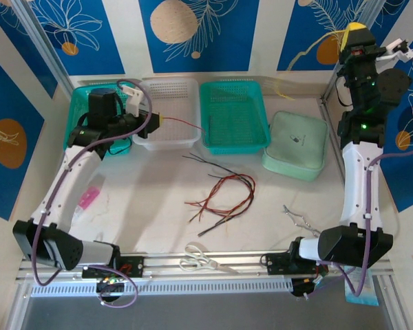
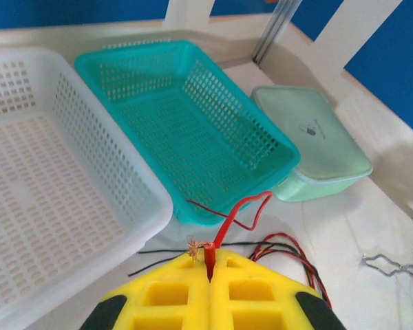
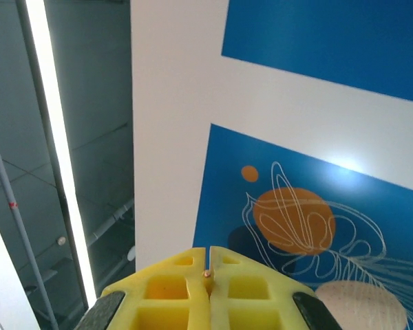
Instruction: Untangle the cables
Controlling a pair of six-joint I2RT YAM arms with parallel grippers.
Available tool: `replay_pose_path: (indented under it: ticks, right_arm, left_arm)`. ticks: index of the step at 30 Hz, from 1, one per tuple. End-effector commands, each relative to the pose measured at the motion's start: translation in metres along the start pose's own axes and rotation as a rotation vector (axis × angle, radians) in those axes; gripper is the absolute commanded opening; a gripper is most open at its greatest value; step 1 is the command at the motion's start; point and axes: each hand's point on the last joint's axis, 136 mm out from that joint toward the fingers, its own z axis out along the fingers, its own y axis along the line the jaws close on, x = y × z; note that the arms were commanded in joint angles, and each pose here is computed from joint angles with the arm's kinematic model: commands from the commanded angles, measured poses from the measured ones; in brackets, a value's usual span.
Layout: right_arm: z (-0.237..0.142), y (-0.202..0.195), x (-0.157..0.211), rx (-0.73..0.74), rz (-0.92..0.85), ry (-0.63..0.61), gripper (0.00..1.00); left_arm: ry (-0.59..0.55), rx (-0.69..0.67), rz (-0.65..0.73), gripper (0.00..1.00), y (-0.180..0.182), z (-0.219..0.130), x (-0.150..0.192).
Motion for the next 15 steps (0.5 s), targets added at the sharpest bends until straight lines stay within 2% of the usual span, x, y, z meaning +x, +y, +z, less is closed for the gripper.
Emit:
replay_pose_path:
  ticks: [1,6,9,15]
  right_arm:
    - [-0.004,0.005,0.026,-0.003,-0.059,0.090,0.00]
    - [-0.002,-0.011,0.065,0.019,-0.091,0.176,0.00]
    - [0.001,-0.013,0.085,0.011,-0.106,0.215,0.00]
    - [0.013,-0.015,0.122,-0.009,-0.122,0.276,0.00]
  left_arm:
    - [-0.193,0.046,0.072,0.00,-0.034,-0.041,-0.055]
    - [-0.378,0.123,0.142,0.00,-0.074,-0.083,-0.120]
    - [-0.481,0.118,0.186,0.00,-0.090,-0.109,-0.152]
    - [-0.583,0.099,0.246,0.00,-0.114,-0.150,-0.184]
